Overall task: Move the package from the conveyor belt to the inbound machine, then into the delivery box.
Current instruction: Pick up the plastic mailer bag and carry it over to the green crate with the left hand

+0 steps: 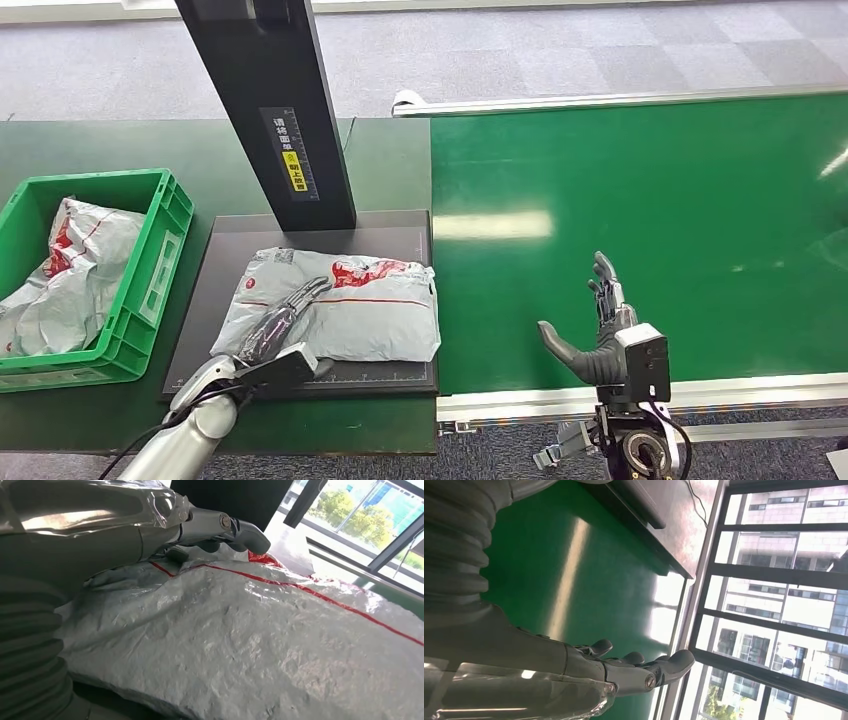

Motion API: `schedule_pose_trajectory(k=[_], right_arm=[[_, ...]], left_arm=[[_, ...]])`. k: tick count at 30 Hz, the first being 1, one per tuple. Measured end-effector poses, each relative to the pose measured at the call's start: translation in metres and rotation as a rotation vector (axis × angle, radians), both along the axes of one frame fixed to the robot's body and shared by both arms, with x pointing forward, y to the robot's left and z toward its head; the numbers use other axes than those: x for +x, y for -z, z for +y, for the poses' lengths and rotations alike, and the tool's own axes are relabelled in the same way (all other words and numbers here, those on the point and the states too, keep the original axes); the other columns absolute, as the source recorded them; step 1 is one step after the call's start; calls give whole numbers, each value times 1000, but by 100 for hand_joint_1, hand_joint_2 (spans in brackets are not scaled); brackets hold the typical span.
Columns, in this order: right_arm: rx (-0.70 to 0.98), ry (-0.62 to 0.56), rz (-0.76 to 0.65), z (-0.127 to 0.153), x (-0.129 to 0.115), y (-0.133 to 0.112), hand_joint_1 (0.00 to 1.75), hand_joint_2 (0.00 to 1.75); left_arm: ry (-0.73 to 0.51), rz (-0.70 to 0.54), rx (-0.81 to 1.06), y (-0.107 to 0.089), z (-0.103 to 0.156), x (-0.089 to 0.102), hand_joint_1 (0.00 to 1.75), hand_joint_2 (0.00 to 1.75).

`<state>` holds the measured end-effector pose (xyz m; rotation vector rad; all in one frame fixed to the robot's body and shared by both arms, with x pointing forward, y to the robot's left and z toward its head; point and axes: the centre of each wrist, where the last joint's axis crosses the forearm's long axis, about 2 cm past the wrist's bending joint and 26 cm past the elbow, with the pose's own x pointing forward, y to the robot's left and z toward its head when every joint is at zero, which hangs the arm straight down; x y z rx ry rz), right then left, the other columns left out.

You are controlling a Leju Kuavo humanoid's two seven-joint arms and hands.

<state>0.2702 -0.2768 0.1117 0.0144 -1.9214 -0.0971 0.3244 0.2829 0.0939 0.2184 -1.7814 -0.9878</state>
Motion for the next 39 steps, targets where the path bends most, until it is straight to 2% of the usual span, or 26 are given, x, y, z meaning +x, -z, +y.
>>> schedule_pose_trajectory(k=[9, 10, 13, 14, 19, 23, 28, 37, 39], right_arm=[[3, -17, -8, 6, 2, -3, 0, 175], [3, -18, -8, 6, 2, -3, 0, 175], [4, -22, -8, 7, 2, -3, 0, 175], [6, -23, -9, 8, 2, -3, 0, 175], [16, -26, -9, 9, 2, -3, 0, 175], [23, -19, -9, 9, 2, -2, 0, 175], [33, -18, 12, 11, 1, 3, 0, 175], [42, -109, 137, 33, -16, 34, 0, 175], [47, -127, 160, 39, -19, 40, 0, 175]], left_arm=[[-2, 25, 6, 5, -3, 3, 0, 175], [-3, 27, 4, 5, -3, 4, 35, 175], [-5, 37, -21, 6, -3, 4, 166, 175], [-4, 41, -33, 7, -4, 4, 175, 175], [-1, 29, -100, 7, -6, 4, 175, 175], [-42, -50, -162, -2, -6, 3, 175, 175], [-151, -320, -207, -33, -1, -1, 175, 175], [-357, -883, -147, -99, 26, -8, 175, 175], [-389, -953, -139, -109, 31, -9, 175, 175]])
